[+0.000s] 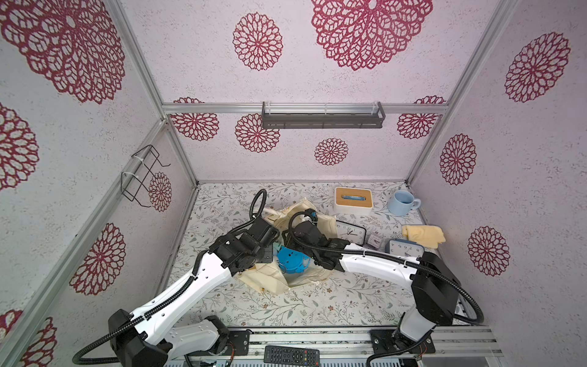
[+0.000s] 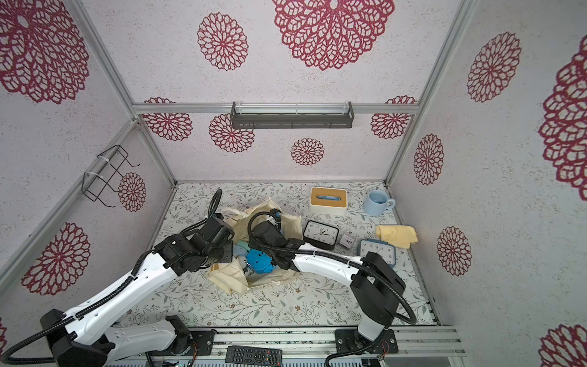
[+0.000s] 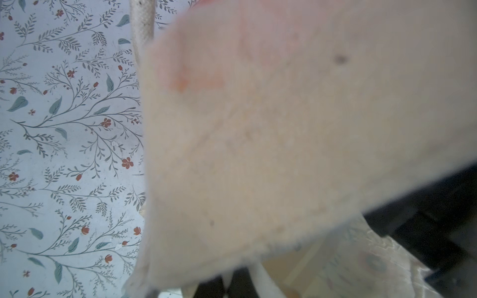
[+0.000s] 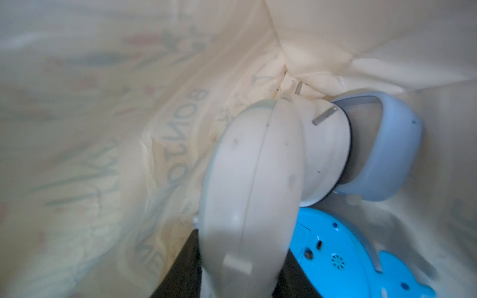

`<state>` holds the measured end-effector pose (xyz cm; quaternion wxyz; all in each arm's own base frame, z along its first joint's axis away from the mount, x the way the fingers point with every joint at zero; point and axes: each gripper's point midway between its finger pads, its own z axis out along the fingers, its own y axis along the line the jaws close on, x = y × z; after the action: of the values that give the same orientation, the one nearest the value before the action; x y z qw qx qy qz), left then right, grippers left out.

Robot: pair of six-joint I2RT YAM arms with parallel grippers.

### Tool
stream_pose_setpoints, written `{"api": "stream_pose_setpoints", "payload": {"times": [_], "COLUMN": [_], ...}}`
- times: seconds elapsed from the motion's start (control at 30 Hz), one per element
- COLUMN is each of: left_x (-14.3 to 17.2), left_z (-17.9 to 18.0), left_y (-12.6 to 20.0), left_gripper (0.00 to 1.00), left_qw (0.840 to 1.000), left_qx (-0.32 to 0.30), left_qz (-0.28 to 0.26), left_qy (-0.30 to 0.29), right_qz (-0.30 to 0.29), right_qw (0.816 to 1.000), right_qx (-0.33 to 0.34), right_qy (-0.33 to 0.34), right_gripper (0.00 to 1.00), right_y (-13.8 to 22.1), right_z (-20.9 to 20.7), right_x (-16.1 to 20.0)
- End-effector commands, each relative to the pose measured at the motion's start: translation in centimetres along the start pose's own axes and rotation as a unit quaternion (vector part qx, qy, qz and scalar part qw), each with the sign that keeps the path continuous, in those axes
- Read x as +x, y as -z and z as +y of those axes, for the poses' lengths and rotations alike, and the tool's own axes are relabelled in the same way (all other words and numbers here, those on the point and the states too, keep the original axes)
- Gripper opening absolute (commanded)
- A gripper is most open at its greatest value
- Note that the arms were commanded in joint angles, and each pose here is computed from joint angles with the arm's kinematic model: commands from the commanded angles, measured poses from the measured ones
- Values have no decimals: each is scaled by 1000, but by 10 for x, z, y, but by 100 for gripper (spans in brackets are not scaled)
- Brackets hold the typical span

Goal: Take the alarm clock out of the canvas bag
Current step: Pick up the alarm from the canvas bag.

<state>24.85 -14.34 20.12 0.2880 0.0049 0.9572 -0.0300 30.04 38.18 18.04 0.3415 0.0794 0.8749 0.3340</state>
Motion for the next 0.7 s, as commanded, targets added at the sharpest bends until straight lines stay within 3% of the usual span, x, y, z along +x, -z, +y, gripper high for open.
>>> {"api": "stream_pose_setpoints", "payload": {"times": [0.0, 0.17, 0.33, 0.67], "left_x": [-12, -11, -13, -19], "left_z": [-2, -1, -1, -2], "left_y": [4, 4, 6, 12], "left_gripper": [0, 0, 0, 0], "left_qw": [1000, 1000, 1000, 999], "left_qx": [8, 7, 6, 6], "left_qz": [-26, -26, -27, -29], "left_qy": [5, 4, 4, -14], "right_qz": [8, 42, 45, 29], "right_qw": [1000, 999, 996, 975], "right_qx": [11, -9, -60, -205], "right_qy": [3, 22, 55, 85], "right_gripper": [28, 28, 28, 27], "right_y": [13, 18, 38, 128], "right_z": [-12, -18, 2, 40], "right_x": [-3, 13, 3, -49]}}
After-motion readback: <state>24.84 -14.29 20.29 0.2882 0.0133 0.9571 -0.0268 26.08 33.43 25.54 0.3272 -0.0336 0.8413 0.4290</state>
